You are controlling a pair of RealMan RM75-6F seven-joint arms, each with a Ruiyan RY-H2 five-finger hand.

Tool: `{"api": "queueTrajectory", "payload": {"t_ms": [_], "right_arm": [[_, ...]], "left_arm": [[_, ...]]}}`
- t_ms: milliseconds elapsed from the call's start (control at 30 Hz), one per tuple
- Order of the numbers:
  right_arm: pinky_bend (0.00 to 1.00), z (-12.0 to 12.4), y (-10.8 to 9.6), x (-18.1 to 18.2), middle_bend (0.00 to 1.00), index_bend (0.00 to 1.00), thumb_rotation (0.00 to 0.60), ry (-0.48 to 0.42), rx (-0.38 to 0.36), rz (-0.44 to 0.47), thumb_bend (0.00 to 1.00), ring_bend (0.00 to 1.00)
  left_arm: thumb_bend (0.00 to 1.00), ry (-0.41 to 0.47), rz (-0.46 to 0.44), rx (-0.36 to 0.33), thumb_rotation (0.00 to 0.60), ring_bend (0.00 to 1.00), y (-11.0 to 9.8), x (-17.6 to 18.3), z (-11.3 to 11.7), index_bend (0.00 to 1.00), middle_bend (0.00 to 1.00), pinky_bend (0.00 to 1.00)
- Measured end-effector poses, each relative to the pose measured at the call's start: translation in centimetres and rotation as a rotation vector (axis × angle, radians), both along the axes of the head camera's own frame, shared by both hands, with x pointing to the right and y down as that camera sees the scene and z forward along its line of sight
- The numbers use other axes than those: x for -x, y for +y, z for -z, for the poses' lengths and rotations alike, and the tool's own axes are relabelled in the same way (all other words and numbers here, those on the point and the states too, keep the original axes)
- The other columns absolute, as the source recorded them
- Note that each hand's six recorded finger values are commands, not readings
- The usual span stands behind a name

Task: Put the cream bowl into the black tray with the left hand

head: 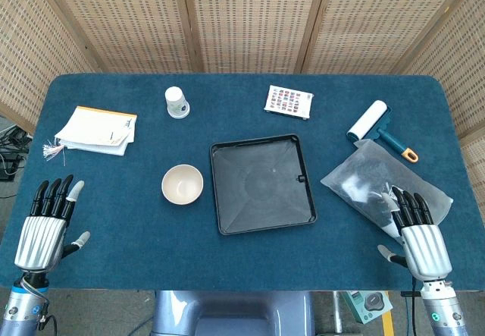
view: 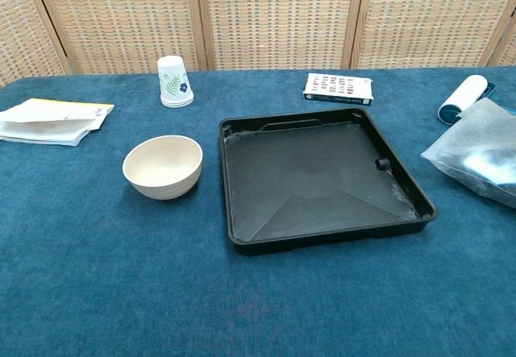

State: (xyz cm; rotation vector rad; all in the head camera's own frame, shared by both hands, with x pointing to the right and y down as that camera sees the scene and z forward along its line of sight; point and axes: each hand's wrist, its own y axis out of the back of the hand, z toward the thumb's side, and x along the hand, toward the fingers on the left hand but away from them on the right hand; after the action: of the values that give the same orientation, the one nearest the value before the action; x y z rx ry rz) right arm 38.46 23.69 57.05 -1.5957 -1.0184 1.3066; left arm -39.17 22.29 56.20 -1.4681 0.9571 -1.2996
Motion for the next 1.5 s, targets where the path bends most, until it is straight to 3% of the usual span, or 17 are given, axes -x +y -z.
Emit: {"api": "queueTrajectory", "payload": {"t_ms": [1067, 1133, 1367, 1500], "right_arm": [[0.0, -0.2, 0.1, 0.0, 0.0, 0.0, 0.6, 0.001, 0.009, 0.002, 0.14, 0.0], [0.0, -0.2, 0.1, 0.0, 0.0, 0.0, 0.6, -0.001, 0.009, 0.0, 0.14, 0.0], [0.0, -0.1, 0.1, -0.2, 0.0, 0.0, 0.6, -0.004, 0.007, -0.002, 0.15, 0.0], [0.0, -0.1, 0.0, -0.3, 0.0, 0.0, 0.6, -0.007, 0.004, -0.007, 0.14, 0.0]], "left_arm": [[0.05, 0.009, -0.005, 0.014, 0.6, 0.0, -0.4, -0.2, 0.0, 0.0, 0.0, 0.0], [0.05, 0.013, -0.008, 0.011, 0.6, 0.0, -0.7, -0.4, -0.2, 0.05, 0.0, 0.0], [0.06, 0.009, -0.055, 0.027, 0.6, 0.0, -2.3, -1.9, -1.8, 0.35, 0.0, 0.0], [0.12, -0.011, -0.097, 0.05, 0.6, 0.0, -3.4, -3.2, -3.2, 0.39, 0.0, 0.0]]}}
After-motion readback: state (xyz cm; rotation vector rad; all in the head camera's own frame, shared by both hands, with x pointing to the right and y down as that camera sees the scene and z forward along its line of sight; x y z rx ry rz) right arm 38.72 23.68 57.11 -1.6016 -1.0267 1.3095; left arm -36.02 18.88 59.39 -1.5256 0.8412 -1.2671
